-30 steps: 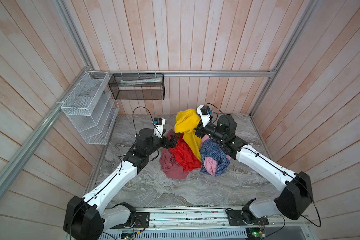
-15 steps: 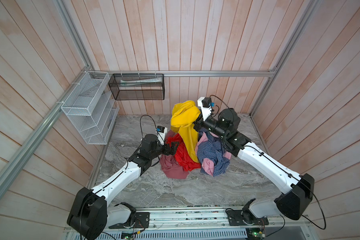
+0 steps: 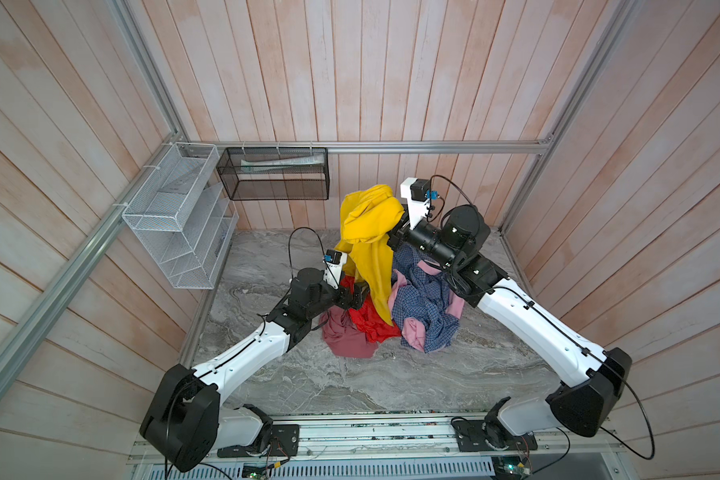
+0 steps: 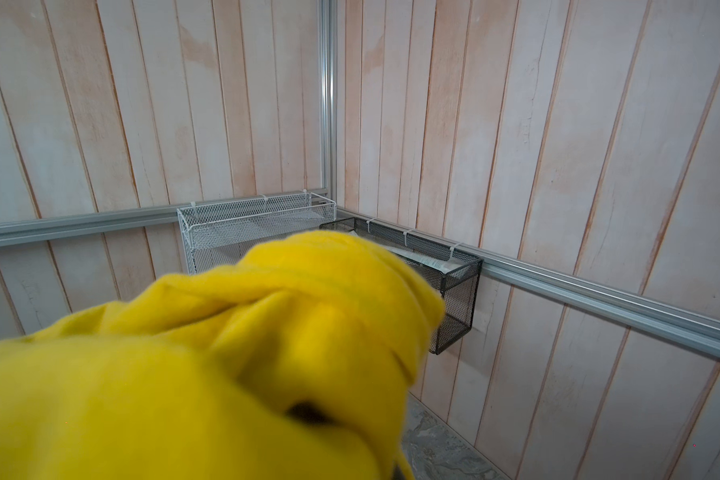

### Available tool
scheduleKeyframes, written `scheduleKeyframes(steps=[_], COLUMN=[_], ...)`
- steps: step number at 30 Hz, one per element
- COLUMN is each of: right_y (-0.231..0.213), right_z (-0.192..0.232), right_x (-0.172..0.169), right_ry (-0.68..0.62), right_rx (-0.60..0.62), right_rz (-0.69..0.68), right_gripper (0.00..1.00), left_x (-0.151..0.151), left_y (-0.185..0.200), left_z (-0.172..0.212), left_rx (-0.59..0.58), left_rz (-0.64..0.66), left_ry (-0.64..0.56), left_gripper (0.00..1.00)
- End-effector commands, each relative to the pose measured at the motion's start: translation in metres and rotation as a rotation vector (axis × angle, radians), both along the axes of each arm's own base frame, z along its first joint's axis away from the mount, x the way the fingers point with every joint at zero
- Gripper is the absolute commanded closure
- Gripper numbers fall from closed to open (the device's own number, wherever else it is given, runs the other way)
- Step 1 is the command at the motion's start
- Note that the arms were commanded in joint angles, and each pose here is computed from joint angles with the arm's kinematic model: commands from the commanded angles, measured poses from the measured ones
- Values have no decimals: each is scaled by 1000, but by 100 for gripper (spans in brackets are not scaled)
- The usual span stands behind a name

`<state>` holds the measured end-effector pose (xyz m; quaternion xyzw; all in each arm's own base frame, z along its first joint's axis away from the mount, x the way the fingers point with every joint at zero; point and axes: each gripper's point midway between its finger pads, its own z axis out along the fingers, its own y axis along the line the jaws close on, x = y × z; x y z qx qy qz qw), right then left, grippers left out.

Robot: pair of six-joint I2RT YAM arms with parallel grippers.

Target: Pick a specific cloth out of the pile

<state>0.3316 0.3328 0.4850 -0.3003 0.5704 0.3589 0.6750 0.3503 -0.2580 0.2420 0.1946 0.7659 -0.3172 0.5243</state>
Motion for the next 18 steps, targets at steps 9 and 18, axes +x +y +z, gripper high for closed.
scheduleKeyframes(steps=[9, 18], right_y=[-10, -17], right_z=[6, 1], right_x=[-25, -35], right_ry=[33, 73], right_rx=[70, 84], right_rz=[52, 69], right_gripper=[100, 100], left_x=[26, 59], left_y=[-51, -69], left_z=[62, 92], left_rx=[-121, -128], left_rz=[-147, -126], left_ry=[-216, -308], left_gripper=[0, 55])
